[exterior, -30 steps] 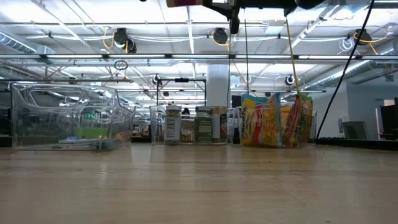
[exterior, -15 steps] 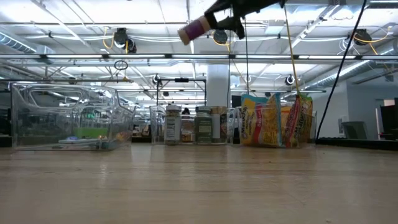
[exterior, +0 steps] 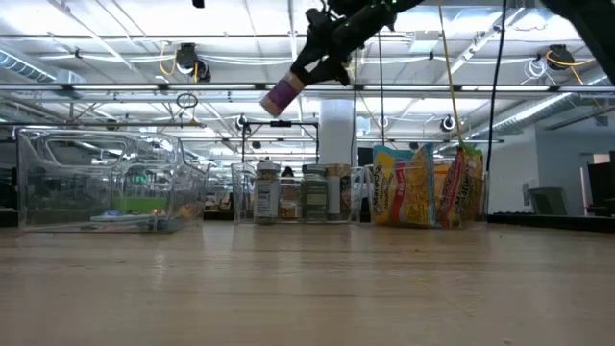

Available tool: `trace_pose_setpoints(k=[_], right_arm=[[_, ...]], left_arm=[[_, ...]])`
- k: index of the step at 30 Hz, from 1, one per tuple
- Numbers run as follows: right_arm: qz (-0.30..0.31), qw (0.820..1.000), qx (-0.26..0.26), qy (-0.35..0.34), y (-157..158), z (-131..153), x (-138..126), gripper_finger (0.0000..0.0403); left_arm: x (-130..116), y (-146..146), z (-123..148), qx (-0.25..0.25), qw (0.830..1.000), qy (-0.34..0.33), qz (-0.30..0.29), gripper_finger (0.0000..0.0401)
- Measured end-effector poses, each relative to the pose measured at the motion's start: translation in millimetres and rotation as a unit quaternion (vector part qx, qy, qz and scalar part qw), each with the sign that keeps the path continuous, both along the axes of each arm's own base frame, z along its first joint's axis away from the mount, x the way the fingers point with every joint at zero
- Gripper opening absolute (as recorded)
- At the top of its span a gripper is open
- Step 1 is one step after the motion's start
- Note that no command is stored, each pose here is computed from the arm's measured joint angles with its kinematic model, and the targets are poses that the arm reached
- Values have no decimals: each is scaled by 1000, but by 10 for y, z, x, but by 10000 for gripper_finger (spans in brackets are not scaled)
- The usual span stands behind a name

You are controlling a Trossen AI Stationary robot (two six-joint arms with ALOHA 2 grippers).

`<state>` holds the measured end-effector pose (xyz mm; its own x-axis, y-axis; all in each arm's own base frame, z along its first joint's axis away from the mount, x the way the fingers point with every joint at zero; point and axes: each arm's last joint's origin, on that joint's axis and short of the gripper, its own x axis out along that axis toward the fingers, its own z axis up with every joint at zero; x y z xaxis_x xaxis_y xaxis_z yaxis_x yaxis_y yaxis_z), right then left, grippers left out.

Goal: Pick & Place Food Item
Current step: Put the violet spice bottle into the middle transparent bin

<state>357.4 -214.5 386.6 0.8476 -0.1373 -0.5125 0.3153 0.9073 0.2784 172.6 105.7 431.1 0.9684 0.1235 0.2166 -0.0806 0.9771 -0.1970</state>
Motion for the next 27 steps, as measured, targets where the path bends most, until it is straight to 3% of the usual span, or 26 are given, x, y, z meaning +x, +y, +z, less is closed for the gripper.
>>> trace_pose_setpoints(k=[7,14,20,27], right_arm=[[-1,999,-1,37,-168,-149,174,197],[-25,993,-26,112,-254,-259,61,197],[-48,984,-11,173,-351,-337,-107,197],[-76,976,-15,205,-416,-393,-184,197]], left_arm=[[5,-1,-26,-6,1000,12,-7,303],[12,3,-68,-17,999,32,-9,309],[15,5,-91,-23,999,42,-8,310],[18,7,-117,-22,998,55,-6,312]])
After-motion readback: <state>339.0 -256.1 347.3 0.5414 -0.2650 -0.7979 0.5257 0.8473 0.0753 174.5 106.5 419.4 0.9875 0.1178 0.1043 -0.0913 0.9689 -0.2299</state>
